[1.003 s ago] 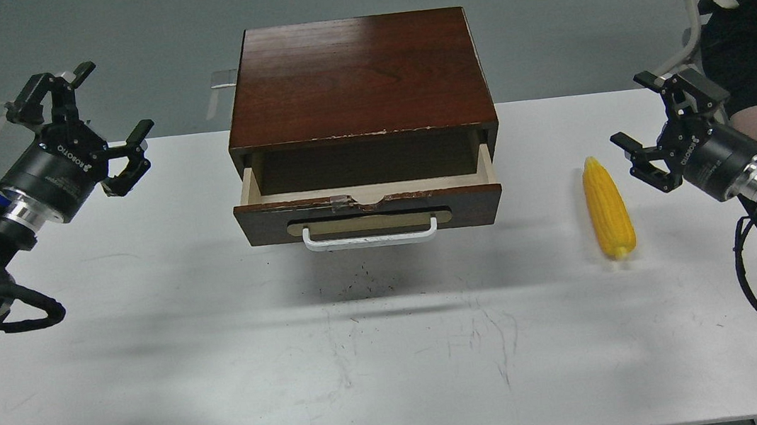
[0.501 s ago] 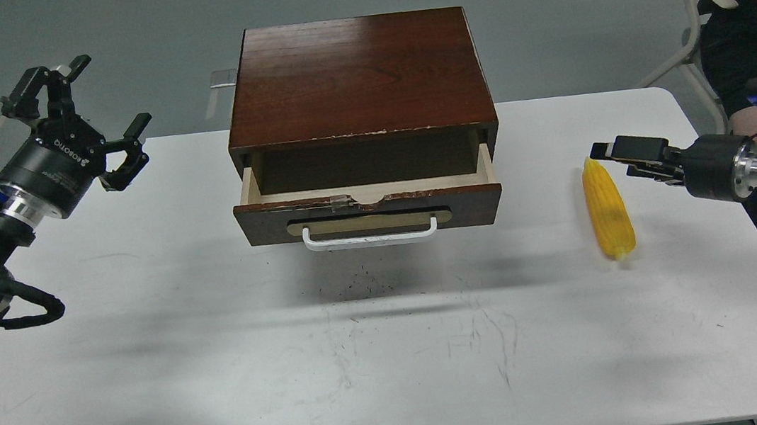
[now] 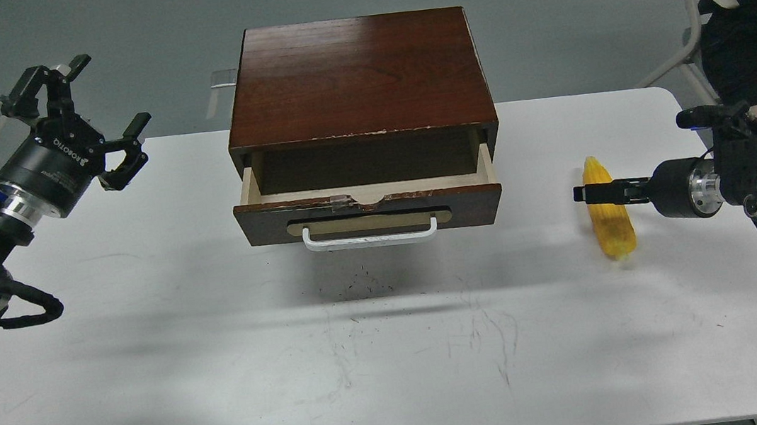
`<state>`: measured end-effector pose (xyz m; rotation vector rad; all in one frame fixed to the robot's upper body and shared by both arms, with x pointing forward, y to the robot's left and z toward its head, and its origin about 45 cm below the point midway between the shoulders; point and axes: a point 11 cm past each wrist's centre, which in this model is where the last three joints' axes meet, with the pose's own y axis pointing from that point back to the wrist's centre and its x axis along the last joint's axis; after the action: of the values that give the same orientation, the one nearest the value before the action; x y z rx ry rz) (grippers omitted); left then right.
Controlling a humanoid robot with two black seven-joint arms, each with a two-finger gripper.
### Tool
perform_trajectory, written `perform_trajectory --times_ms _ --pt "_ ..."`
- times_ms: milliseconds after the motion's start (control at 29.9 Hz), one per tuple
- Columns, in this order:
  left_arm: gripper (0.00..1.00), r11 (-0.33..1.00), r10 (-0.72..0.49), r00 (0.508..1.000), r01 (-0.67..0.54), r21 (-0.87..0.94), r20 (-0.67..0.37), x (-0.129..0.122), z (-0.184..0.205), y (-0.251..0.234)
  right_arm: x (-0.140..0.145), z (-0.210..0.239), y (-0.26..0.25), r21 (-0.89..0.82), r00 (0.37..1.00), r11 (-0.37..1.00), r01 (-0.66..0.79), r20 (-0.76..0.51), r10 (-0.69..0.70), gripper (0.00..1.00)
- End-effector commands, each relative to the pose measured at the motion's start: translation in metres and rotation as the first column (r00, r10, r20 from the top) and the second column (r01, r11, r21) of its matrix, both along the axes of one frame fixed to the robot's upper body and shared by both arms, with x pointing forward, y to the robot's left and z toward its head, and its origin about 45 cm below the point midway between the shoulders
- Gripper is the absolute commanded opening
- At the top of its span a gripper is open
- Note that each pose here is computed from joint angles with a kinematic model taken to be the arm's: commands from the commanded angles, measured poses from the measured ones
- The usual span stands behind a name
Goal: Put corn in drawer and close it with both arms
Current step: 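Lower the right gripper onto the corn cob and grasp it, then lift the corn with the right gripper and carry it over the open drawer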
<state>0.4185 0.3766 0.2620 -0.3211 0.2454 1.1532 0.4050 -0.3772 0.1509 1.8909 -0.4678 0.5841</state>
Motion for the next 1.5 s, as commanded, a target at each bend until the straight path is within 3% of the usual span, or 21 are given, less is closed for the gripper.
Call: perform_trajectory --times_ms 0,468,602,669,735,802,836,903,1136,1337,1471 --pt "1.00 1.000 -0.002 1.000 0.002 -0.001 0.000 0.000 0.000 -0.001 0.000 -0.001 -0.004 -0.013 1.000 1.000 0.006 -0.002 -0.006 1.00" --pt "1.00 1.000 -0.003 1.000 0.003 -0.002 -0.003 0.000 -0.001 -0.001 -0.005 -0.016 -0.003 -0.043 1.000 0.999 -0.005 -0.030 0.003 0.99" --pt "1.00 1.000 -0.002 1.000 0.002 -0.001 -0.003 0.000 -0.001 -0.001 -0.009 -0.024 0.001 -0.040 0.999 0.999 -0.007 -0.043 0.006 0.91" --pt "1.00 1.000 0.000 1.000 0.000 0.001 -0.003 0.000 -0.001 0.000 -0.010 -0.025 0.001 -0.040 0.999 0.999 -0.008 -0.047 0.006 0.75" --pt "1.00 1.000 0.000 1.000 0.000 0.001 -0.003 0.000 -0.001 0.000 -0.014 -0.030 -0.002 -0.055 0.998 0.998 -0.013 -0.063 0.010 0.25" --pt "1.00 1.000 -0.001 1.000 0.001 0.000 -0.003 0.000 -0.001 0.000 -0.016 -0.031 -0.003 -0.063 0.997 0.998 -0.019 -0.070 0.015 0.11" --pt "1.00 1.000 0.000 1.000 0.000 0.000 -0.003 0.000 -0.001 0.000 -0.016 -0.031 -0.003 -0.063 0.997 0.998 -0.019 -0.070 0.015 0.11" --pt "1.00 1.000 -0.002 1.000 0.002 -0.001 -0.003 0.000 -0.001 -0.001 -0.017 -0.031 -0.004 -0.062 0.997 0.998 -0.020 -0.073 0.015 0.00" --pt "1.00 1.000 -0.001 1.000 0.001 0.004 -0.003 -0.001 -0.001 0.000 -0.008 -0.012 -0.004 -0.043 0.999 0.999 -0.017 -0.034 0.016 0.00" --pt "1.00 1.000 0.002 1.000 -0.002 0.007 -0.002 0.000 0.001 0.002 0.036 0.074 0.021 0.056 0.988 0.997 -0.051 0.150 0.042 0.00" --pt "1.00 1.000 0.000 1.000 0.000 0.006 -0.001 0.000 0.001 0.002 0.056 0.141 0.068 0.080 0.953 0.980 -0.182 0.262 0.155 0.00"
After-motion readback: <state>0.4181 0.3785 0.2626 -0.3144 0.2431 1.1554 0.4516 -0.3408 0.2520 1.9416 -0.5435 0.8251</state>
